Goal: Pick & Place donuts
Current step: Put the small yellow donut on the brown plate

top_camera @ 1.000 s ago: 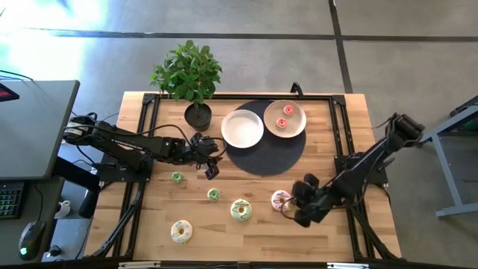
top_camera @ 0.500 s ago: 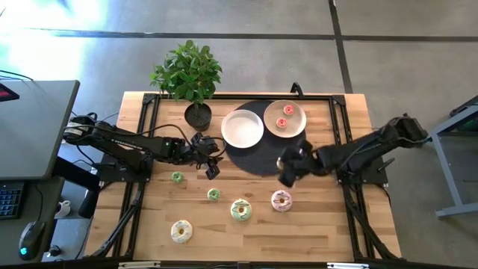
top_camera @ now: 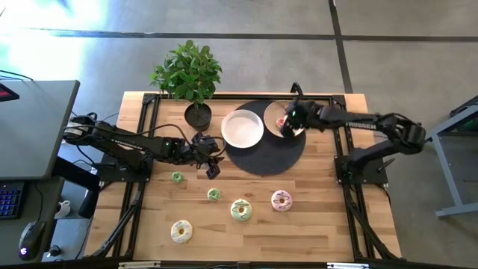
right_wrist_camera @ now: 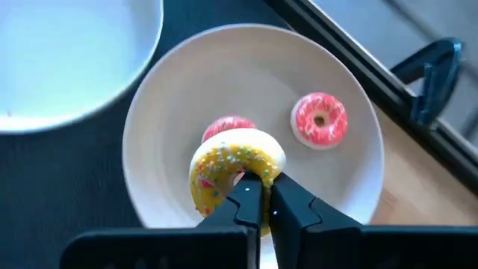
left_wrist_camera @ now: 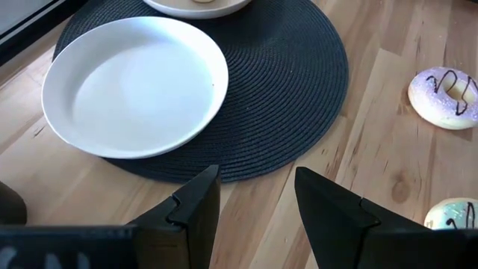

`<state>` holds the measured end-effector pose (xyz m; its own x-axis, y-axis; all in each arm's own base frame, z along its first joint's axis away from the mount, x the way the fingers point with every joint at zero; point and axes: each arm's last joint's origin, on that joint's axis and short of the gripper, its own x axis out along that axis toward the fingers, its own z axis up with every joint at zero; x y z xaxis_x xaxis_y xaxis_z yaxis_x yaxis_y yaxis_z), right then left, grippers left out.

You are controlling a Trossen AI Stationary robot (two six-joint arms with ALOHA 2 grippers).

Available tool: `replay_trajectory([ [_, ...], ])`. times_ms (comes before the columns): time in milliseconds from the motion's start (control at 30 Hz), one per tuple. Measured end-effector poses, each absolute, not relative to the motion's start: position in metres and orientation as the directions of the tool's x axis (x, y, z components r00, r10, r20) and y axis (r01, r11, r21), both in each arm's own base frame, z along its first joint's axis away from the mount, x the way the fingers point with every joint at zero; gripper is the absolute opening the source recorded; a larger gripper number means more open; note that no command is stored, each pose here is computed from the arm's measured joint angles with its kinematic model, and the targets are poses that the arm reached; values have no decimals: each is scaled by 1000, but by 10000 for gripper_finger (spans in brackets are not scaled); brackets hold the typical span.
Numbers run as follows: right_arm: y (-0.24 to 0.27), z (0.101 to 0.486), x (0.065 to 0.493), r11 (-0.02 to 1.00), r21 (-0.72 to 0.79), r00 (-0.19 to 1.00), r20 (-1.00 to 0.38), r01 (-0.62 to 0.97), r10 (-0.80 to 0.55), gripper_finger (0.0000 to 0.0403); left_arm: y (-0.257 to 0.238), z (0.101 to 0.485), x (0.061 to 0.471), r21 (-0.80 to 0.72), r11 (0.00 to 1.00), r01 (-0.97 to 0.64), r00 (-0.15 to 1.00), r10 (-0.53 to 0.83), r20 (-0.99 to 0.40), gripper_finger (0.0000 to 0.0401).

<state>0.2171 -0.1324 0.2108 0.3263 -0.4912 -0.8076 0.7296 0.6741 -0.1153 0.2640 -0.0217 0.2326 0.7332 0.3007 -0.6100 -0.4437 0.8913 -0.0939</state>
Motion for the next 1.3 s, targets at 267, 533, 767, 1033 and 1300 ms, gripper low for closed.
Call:
replay_trajectory([
  [267,-176,208,180,581,32,321,-858,813,-402,5,-22,233,264,-93,891,-444,732,301,-611,170],
  [533,-174,188,177,580,127,408,-828,805,-385,16,-22,233,264,-93,891,-444,732,301,-611,170],
  [767,-167,162,171,559,161,439,-800,813,-409,10,-22,233,264,-93,891,-444,732,301,-611,170],
  [1033,-157,139,160,587,125,424,-811,800,-404,29,-22,233,264,-93,891,-444,732,301,-611,170],
  [1300,-159,137,159,609,69,425,-778,790,-463,64,-22,233,264,-93,891,-444,732,301,-611,170],
])
